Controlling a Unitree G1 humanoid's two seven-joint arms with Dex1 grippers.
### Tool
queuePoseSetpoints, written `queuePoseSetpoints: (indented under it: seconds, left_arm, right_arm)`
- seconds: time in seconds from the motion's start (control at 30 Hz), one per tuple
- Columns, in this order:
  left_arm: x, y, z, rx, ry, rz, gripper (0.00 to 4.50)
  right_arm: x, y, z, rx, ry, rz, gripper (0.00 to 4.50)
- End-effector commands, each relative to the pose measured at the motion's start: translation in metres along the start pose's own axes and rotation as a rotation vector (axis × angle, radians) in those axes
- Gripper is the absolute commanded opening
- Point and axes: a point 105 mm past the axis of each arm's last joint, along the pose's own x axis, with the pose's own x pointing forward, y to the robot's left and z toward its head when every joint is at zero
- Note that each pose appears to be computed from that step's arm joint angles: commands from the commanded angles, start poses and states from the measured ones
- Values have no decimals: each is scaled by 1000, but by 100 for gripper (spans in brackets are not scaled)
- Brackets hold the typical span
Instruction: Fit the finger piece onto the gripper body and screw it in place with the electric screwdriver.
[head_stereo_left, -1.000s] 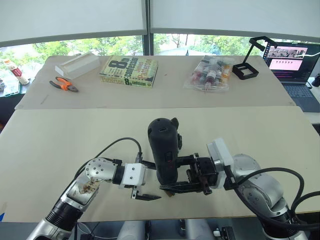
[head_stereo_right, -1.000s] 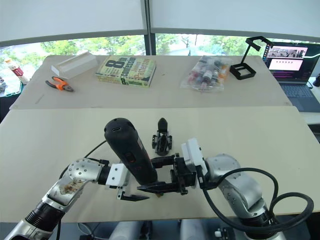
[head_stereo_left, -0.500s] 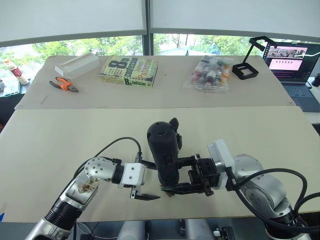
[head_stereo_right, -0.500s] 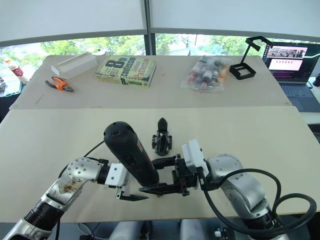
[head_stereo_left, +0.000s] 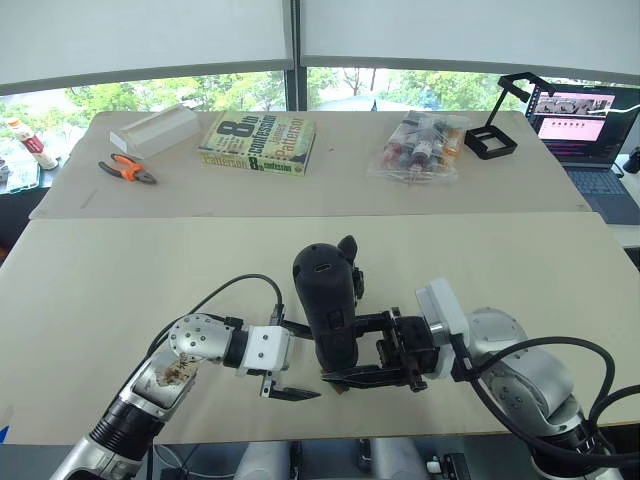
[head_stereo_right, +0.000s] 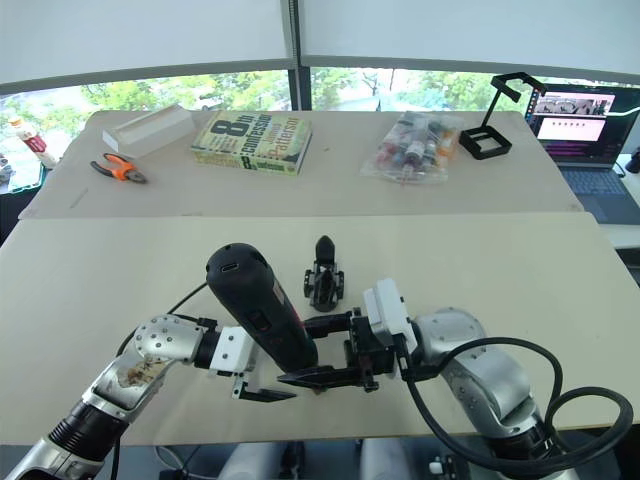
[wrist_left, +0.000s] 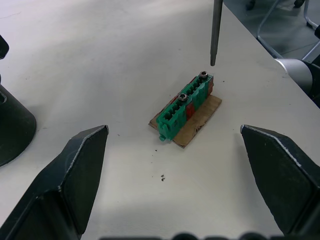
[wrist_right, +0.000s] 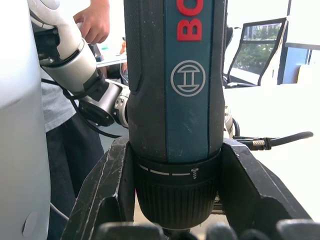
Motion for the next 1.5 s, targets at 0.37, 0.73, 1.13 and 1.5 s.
queuePoseSetpoints:
  seconds: [0.37,0.73,1.13,1.5]
  left_arm:
    - [-2,3,8,31,-23,4,450]
    - [-2,4,8,33,-24,4,450]
    - [-2,4,8,34,-23,6,450]
    - [-2,4,8,36,-22,6,450]
  right_arm:
    - [1,2,8,-46,-12,31,190]
    - [3,3,6,-48,-7,26,190]
    - [-3,3,4,-45,5,27,190]
    - [-3,1,2,-47,2,21,190]
